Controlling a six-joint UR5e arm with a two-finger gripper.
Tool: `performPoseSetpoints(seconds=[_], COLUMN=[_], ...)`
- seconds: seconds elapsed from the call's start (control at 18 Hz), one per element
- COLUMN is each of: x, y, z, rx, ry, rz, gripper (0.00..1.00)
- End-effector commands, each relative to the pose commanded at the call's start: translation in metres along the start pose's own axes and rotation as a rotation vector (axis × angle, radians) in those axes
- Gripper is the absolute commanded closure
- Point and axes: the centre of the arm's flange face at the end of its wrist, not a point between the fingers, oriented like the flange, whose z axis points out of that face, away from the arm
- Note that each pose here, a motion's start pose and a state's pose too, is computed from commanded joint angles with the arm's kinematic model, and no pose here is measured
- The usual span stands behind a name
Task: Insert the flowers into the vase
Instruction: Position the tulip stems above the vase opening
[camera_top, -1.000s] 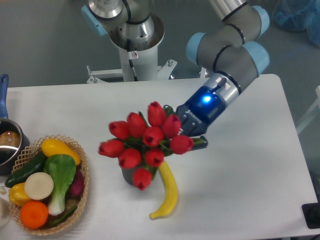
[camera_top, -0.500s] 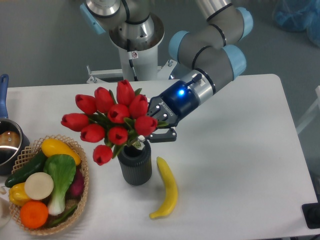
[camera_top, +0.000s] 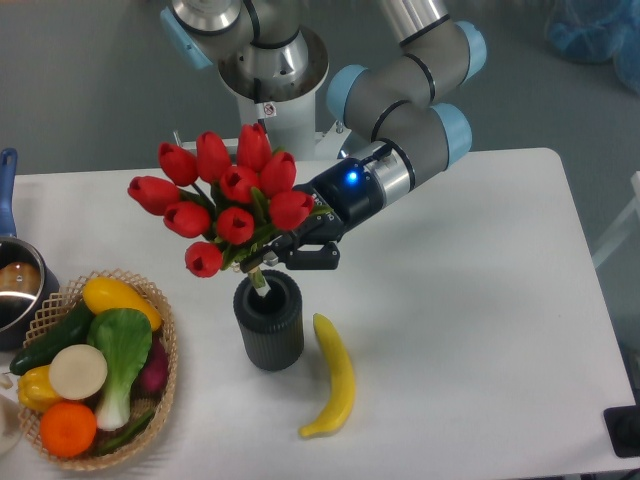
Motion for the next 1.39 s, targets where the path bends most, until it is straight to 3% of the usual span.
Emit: performPoseSetpoints(seconds=[1.39], x=[0.01], y=[0.088], z=[-0.015], rx=[-0.004], ry=[-0.032], rz=[-0.052], gripper=[0.85])
